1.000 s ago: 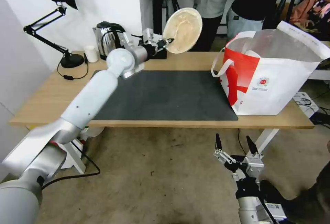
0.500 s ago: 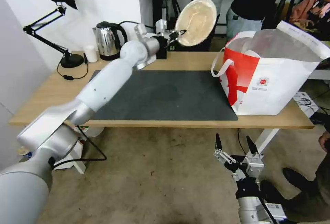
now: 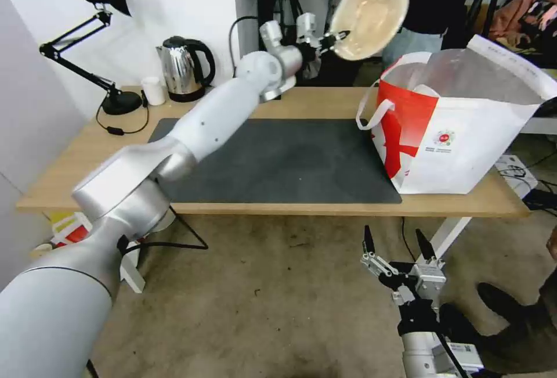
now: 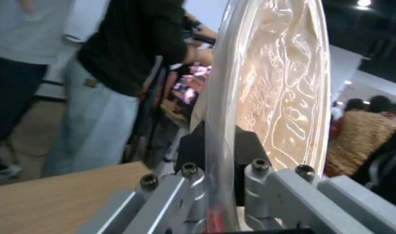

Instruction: Pick up the trash from the table and place it into the takeout bag.

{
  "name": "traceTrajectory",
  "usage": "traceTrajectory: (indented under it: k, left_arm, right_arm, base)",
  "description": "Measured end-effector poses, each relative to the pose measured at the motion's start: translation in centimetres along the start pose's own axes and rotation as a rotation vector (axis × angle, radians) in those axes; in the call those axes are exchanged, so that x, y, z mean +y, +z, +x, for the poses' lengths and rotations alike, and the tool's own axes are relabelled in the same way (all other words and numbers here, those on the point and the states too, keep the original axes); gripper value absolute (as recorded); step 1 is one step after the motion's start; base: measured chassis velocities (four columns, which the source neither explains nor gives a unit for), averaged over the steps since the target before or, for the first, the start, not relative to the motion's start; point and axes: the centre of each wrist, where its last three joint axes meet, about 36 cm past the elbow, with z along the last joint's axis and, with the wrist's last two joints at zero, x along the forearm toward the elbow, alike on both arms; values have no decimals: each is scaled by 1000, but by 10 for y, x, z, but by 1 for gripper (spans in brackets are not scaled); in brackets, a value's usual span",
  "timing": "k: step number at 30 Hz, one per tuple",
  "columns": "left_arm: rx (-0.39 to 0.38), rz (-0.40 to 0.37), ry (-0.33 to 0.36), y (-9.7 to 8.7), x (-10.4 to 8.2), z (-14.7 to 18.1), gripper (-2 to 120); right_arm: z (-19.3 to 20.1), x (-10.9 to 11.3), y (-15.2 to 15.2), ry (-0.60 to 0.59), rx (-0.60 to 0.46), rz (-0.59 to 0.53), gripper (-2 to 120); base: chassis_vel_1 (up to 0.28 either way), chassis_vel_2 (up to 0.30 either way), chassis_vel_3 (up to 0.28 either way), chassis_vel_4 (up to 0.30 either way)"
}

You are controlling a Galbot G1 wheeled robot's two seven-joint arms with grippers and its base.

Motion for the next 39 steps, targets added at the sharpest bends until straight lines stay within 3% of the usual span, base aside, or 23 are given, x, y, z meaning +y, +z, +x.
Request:
traceTrajectory:
  k: [5,11,15,20,39]
  left_arm:
    - [9,2,35,7,-11,-22,4]
    - [11,-34,3,7,-13,-29,4]
    - [7,-72,-150,2,-13,-30,4]
    - [45,-104,-212,7,-7,-29,4]
    - [92,-92,-204,30,-1,-26,4]
  right_arm:
    - [0,0,0,0,0,0,100]
    - [0,0,0,0,0,0,100]
    - [0,0,0,0,0,0,100]
    - [0,0,0,0,0,0,100]
    - [0,0,0,0,0,0,100]
  base:
    - [0,0,0,0]
    - [0,0,0,0]
    - [0,0,0,0]
    - [0,0,0,0]
    - [0,0,0,0]
